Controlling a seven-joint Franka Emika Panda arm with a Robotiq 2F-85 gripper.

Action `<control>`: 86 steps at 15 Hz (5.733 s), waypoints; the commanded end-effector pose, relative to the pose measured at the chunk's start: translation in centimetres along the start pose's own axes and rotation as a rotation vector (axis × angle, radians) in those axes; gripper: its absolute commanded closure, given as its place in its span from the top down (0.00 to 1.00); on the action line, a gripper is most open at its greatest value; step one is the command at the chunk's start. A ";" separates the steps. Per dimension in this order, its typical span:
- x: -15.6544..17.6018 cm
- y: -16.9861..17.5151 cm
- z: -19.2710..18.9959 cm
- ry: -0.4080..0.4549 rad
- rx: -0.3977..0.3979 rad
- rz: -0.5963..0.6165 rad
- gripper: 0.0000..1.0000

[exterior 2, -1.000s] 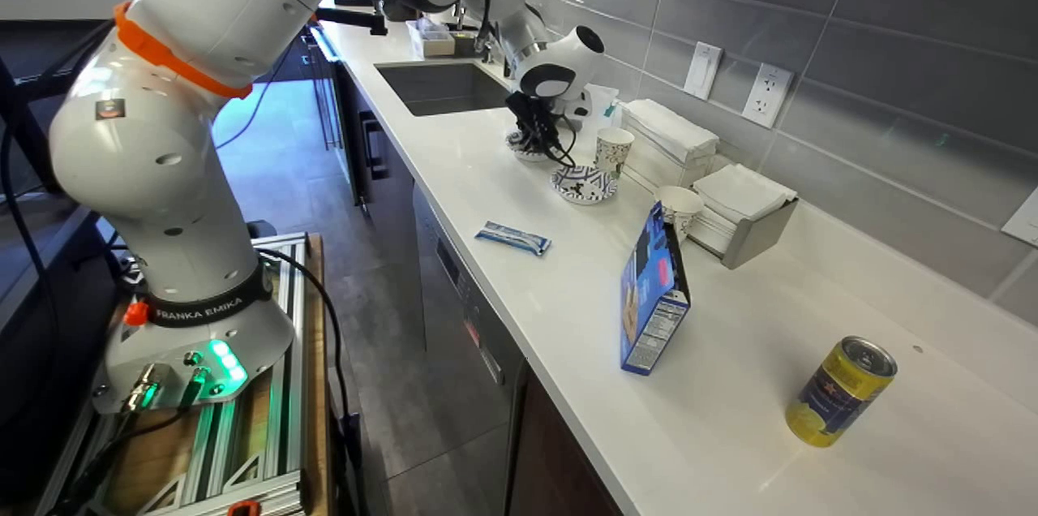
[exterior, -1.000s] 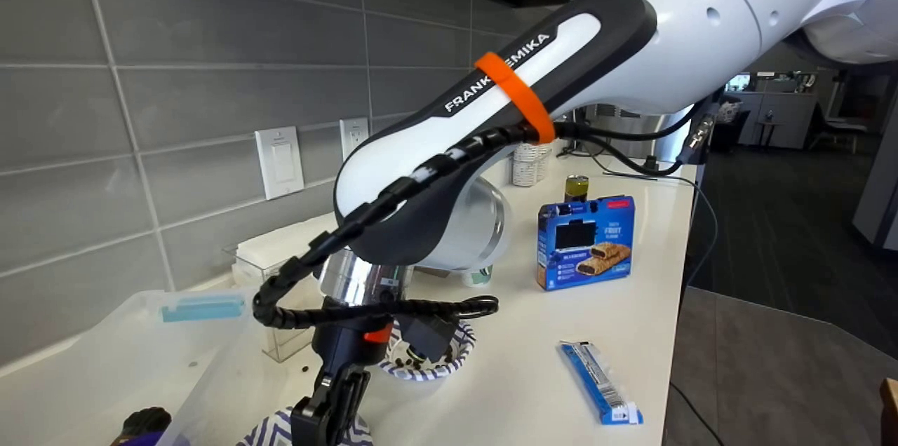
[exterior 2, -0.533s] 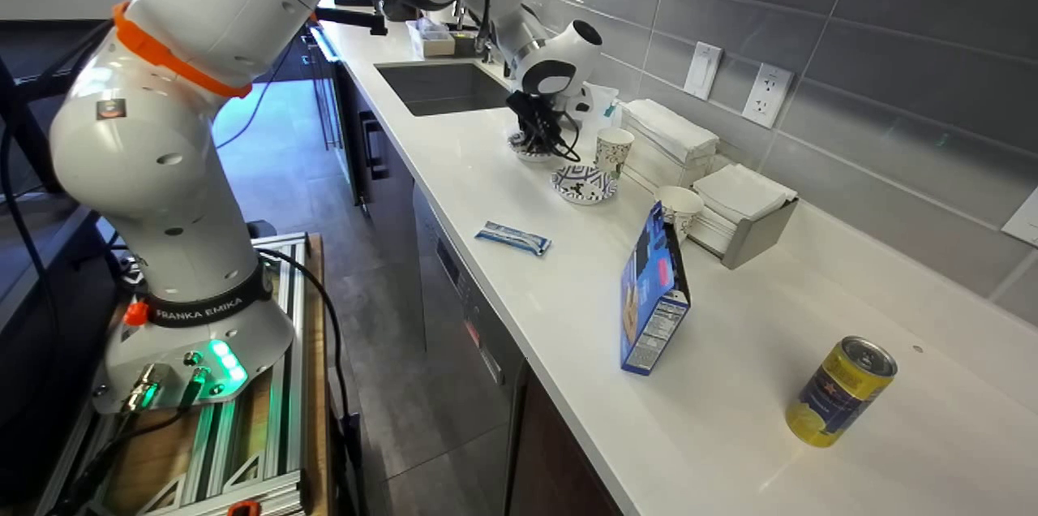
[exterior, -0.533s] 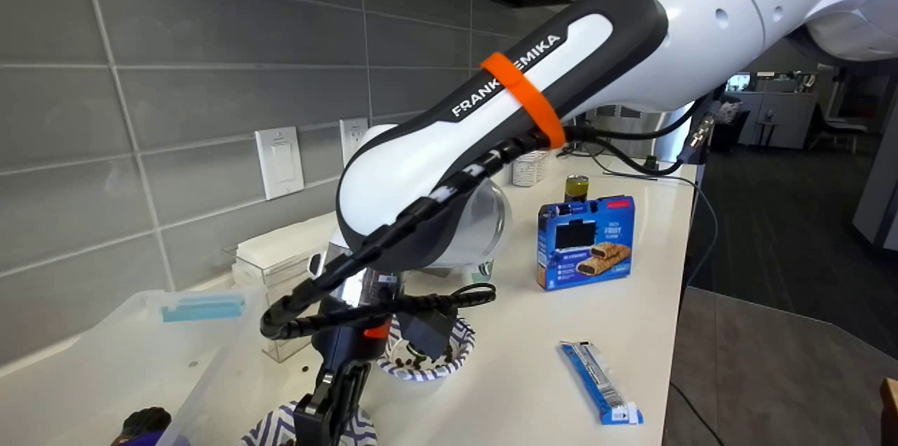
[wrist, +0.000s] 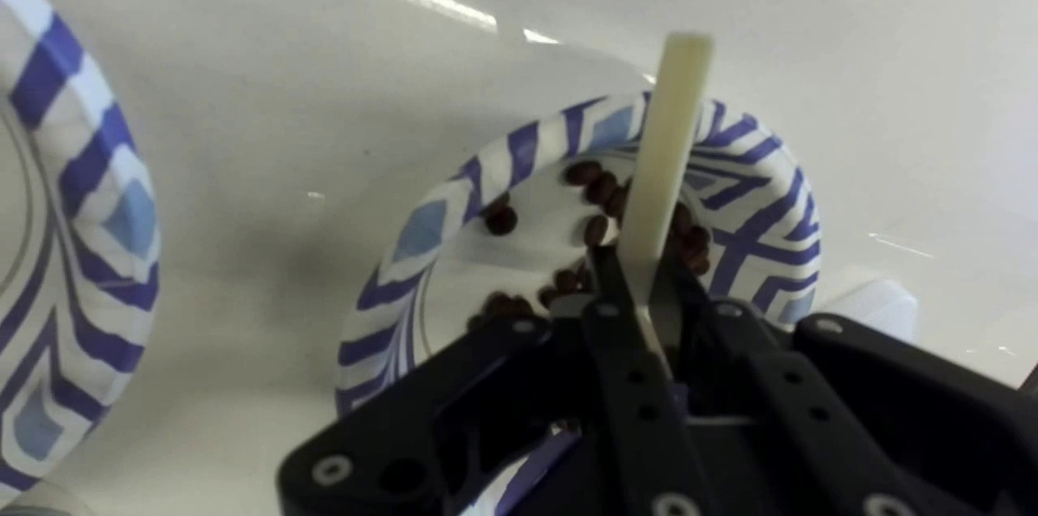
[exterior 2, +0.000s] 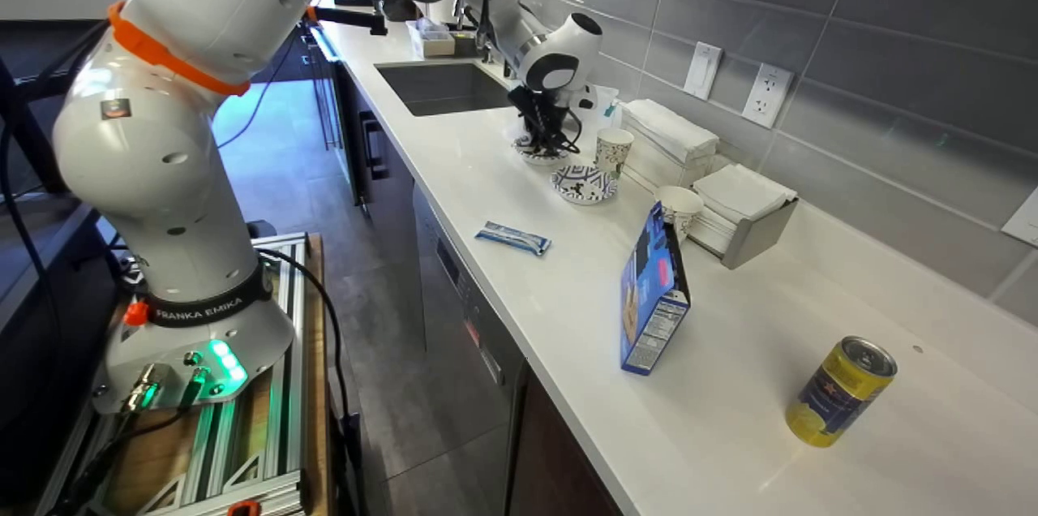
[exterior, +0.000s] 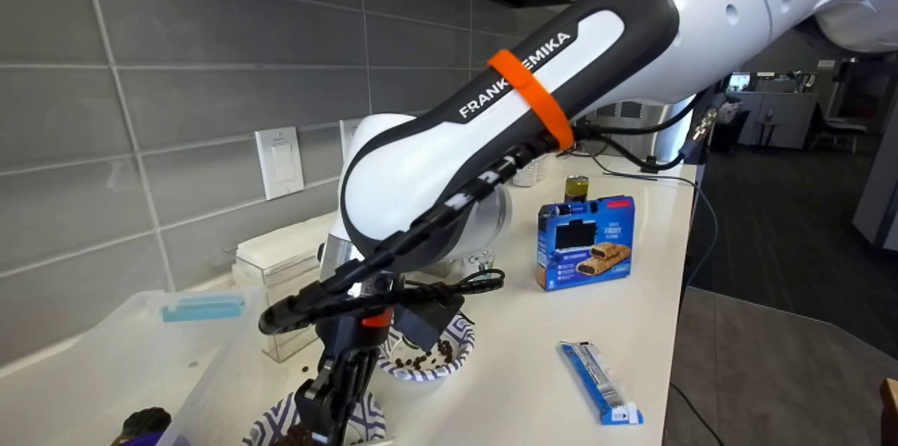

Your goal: Take one scoop from the bowl on the left and empty into the bowl on the right

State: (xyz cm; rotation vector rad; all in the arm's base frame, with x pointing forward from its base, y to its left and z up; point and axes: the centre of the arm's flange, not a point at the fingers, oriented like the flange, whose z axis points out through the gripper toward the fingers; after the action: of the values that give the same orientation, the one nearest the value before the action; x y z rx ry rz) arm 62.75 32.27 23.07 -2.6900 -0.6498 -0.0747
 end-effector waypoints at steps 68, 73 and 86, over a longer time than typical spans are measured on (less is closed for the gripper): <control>-12.9 4.3 -9.0 0.061 -0.731 -0.247 0.03; -11.0 4.5 -7.4 0.002 -0.875 -0.357 0.03; -11.0 1.6 -4.0 -0.205 -1.190 -0.832 0.03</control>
State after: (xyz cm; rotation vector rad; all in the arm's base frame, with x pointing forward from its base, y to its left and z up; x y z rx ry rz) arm 53.97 25.38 25.57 -3.2289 -2.1452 -0.5837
